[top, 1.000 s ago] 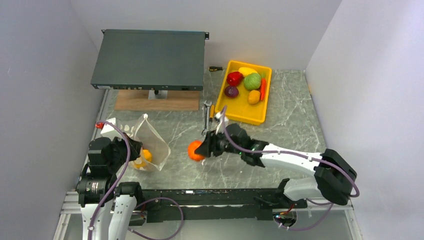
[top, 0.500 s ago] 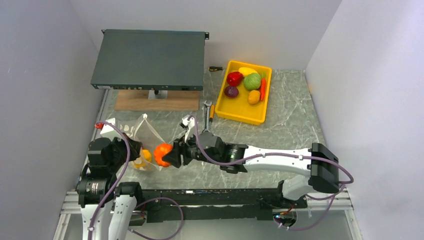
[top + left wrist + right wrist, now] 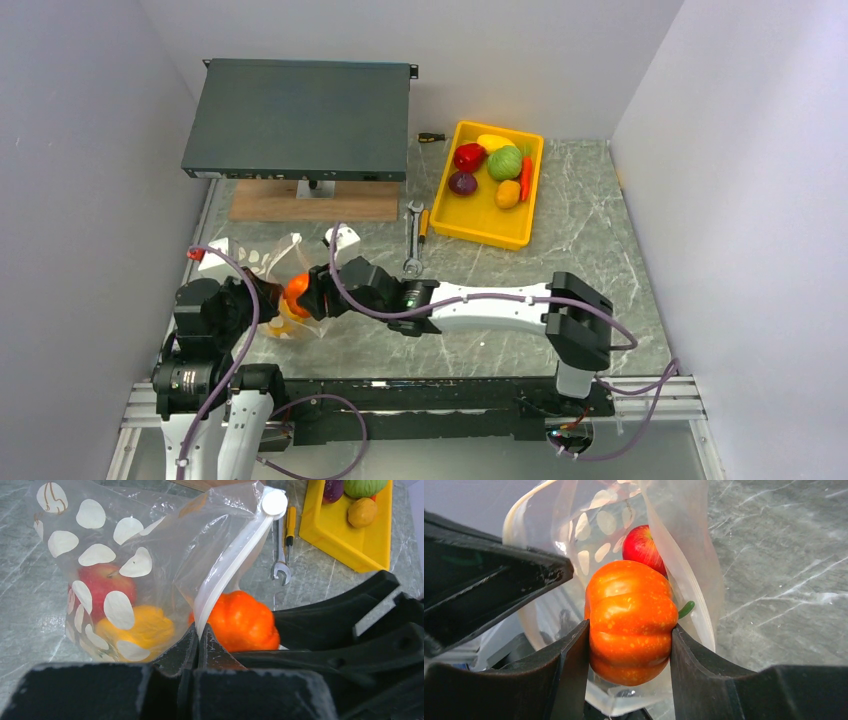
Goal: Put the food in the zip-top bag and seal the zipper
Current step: Place the fake vegetable in the zipper food storage bag.
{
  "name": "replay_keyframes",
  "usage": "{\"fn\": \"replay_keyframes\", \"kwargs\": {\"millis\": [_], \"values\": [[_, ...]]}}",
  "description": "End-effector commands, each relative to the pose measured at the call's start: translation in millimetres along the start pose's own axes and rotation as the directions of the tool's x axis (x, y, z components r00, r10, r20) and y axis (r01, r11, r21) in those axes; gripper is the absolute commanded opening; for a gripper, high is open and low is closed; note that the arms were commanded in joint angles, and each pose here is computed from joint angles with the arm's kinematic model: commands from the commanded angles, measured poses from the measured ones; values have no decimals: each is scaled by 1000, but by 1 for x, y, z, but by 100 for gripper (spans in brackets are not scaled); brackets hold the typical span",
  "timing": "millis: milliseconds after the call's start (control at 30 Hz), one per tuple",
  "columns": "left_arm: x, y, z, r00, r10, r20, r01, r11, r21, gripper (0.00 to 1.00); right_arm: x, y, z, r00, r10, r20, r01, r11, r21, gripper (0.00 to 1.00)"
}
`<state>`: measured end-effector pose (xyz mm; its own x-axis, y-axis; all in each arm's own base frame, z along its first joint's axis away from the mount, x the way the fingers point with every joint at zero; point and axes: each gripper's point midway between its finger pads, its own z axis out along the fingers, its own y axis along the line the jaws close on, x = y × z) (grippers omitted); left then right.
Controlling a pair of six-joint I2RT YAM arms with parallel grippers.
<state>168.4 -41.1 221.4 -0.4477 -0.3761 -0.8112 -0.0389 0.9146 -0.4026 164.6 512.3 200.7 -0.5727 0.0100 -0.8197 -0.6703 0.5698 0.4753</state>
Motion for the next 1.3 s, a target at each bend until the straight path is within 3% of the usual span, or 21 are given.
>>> {"fn": "replay_keyframes", "kwargs": {"millis": [0, 433, 567, 800, 967, 1133, 1267], "values": [[-9, -3, -1, 999, 8, 45, -8, 1000, 15, 0, -32, 17, 13, 993, 55, 100, -54, 999, -4, 0], [-11, -5, -3, 998, 9, 59, -10, 1000, 23, 0, -24, 23, 38, 993, 81, 89, -81, 997, -4, 0], [-10, -5, -3, 998, 12, 58, -13, 1000, 27, 0, -25, 18, 41, 990, 86, 113, -89, 996, 20, 6], [-12, -4, -7, 997, 8, 82, -10, 1000, 19, 0, -34, 8, 63, 980, 140, 140, -144, 989, 24, 32], [-12, -3, -7, 997, 6, 83, -7, 1000, 16, 0, -34, 5, 63, 981, 141, 132, -145, 989, 22, 65], [-12, -4, -6, 997, 8, 77, -9, 1000, 17, 0, -35, 2, 55, 984, 125, 124, -130, 991, 30, 82], [-12, -4, -6, 997, 7, 77, -9, 1000, 18, 0, -36, 0, 47, 986, 118, 117, -123, 992, 37, 84]]}}
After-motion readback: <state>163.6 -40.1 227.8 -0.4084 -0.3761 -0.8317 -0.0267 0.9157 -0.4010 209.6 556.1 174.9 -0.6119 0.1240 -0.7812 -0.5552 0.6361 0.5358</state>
